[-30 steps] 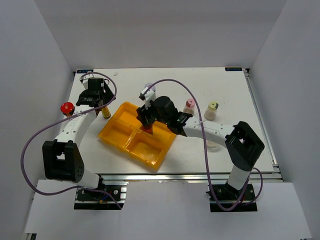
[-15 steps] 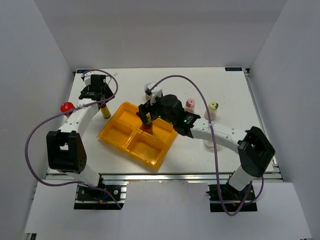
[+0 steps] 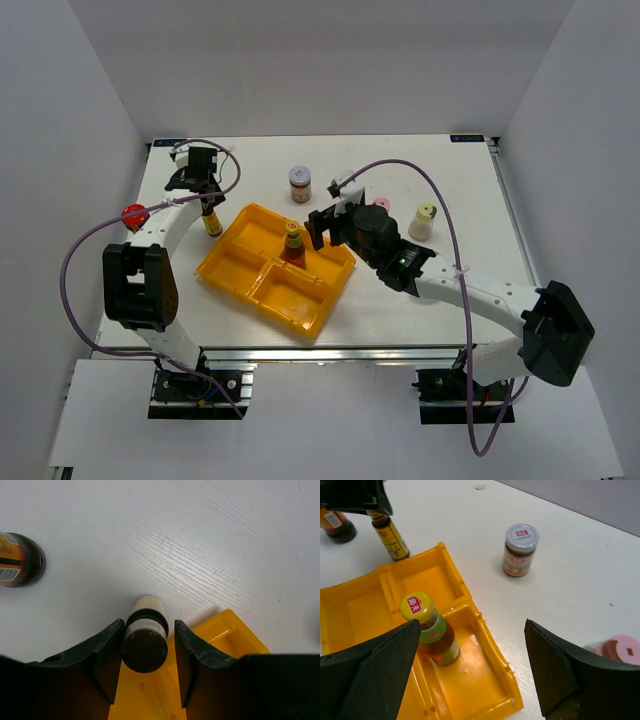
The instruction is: Organize the condiment bottles
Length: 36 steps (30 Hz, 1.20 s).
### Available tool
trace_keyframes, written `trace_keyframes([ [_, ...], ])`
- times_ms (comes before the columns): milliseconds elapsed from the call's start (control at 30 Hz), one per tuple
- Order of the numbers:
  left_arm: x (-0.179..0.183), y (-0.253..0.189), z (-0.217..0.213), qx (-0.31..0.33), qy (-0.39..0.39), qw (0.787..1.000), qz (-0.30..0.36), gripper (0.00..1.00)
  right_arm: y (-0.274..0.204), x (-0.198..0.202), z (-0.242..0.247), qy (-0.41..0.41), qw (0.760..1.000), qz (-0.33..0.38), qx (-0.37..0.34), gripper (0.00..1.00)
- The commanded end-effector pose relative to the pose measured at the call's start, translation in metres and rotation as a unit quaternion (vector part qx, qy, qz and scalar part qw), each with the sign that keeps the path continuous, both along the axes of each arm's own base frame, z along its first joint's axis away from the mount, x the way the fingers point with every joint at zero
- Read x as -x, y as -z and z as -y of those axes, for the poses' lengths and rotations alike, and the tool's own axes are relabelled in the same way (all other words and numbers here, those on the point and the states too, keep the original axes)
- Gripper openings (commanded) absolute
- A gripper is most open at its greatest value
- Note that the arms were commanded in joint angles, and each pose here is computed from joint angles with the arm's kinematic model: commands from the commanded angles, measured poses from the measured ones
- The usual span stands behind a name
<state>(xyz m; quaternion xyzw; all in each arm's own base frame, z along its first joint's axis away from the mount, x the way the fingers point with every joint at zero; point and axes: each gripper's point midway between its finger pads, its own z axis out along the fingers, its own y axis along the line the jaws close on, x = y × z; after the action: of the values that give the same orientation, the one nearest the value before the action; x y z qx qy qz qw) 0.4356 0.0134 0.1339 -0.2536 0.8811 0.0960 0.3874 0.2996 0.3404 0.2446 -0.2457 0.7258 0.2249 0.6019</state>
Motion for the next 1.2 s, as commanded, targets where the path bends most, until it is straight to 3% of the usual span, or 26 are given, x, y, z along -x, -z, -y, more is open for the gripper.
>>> trace_keyframes([
  [0,-0.007,-0.024,-0.003,-0.007,-0.003,1.0,0.028,0.53,-0.017,-0.003,0.02,0.048,0.998,0.018,-0.022,0.89],
  [300,-0.007,-0.021,-0.002,-0.005,0.001,1.0,0.021,0.26,-0.014,0.004,0.058,0.1,0.995,0.023,-0.017,0.89],
  [433,-0.009,-0.034,-0.001,-0.003,0.003,1.0,0.028,0.0,-0.015,0.007,0.07,0.115,0.993,0.023,-0.023,0.89],
  [600,-0.015,-0.097,0.009,0.019,0.029,0.994,0.102,0.0,-0.014,0.011,0.088,0.143,0.989,0.021,-0.033,0.89],
  [733,-0.014,-0.143,0.041,0.064,0.103,0.98,0.16,0.0,-0.014,0.015,0.101,0.159,0.986,0.02,-0.046,0.89],
  [933,0.009,-0.21,0.099,0.054,0.186,0.954,0.227,0.0,-0.019,0.024,0.118,0.173,0.982,0.022,-0.074,0.89],
  [1033,0.023,-0.237,0.137,0.059,0.241,0.936,0.25,0.0,-0.02,0.028,0.122,0.173,0.981,0.02,-0.084,0.89],
  [1167,0.056,-0.266,0.191,0.091,0.339,0.893,0.283,0.0,-0.02,0.034,0.127,0.17,0.981,0.016,-0.093,0.89],
])
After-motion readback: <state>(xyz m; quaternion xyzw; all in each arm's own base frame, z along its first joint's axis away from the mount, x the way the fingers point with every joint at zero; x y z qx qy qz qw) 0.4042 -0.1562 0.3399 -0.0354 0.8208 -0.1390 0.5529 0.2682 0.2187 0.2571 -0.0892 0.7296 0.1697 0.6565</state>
